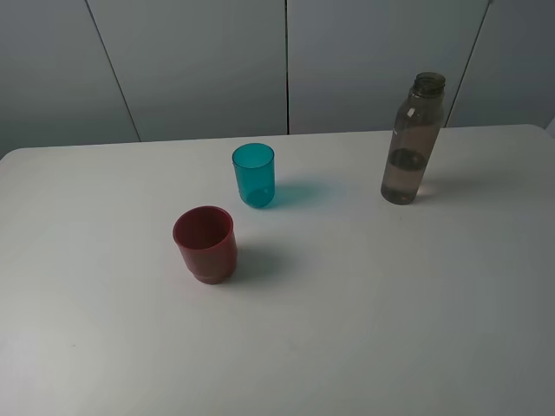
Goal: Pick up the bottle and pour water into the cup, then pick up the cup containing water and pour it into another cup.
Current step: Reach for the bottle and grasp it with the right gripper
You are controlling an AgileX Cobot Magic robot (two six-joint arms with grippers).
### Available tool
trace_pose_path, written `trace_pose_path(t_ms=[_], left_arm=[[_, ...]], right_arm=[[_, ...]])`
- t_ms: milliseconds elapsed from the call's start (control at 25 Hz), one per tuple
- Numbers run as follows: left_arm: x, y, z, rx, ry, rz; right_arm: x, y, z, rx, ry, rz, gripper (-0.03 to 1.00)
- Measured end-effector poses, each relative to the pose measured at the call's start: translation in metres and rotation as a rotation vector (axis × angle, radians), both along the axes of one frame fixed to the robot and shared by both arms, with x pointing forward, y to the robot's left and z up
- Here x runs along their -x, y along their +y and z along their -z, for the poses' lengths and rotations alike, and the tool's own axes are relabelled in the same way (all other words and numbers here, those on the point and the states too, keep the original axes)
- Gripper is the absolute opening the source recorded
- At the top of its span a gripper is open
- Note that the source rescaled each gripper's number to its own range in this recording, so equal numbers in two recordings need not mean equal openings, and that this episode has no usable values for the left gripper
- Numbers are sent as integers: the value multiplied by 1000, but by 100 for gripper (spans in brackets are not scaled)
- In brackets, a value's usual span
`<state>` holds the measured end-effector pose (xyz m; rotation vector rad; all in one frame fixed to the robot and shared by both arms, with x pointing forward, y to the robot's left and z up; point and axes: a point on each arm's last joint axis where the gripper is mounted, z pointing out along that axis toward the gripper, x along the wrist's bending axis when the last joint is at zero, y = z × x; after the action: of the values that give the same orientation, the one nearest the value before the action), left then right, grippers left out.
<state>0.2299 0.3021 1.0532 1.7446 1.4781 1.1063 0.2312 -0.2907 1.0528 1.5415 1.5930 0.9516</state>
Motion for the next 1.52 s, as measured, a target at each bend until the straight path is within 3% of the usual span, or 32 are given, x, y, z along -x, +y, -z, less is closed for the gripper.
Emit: trace_pose_path(t_ms=[760,960,1240,1400,1520], left_arm=[[0,0,0,0,0,0],[0,0,0,0,0,0],[0,0,0,0,0,0],[0,0,0,0,0,0],[0,0,0,0,0,0]], right_arm=[[0,0,0,-4,0,-3,100],[0,0,-27,-3,-129,3,100],[-59,-4,-70,-24,-124,16,100],[-106,-4,-70,-93,-77,17,100],[-138,-5,-59,-85,12,9,100]])
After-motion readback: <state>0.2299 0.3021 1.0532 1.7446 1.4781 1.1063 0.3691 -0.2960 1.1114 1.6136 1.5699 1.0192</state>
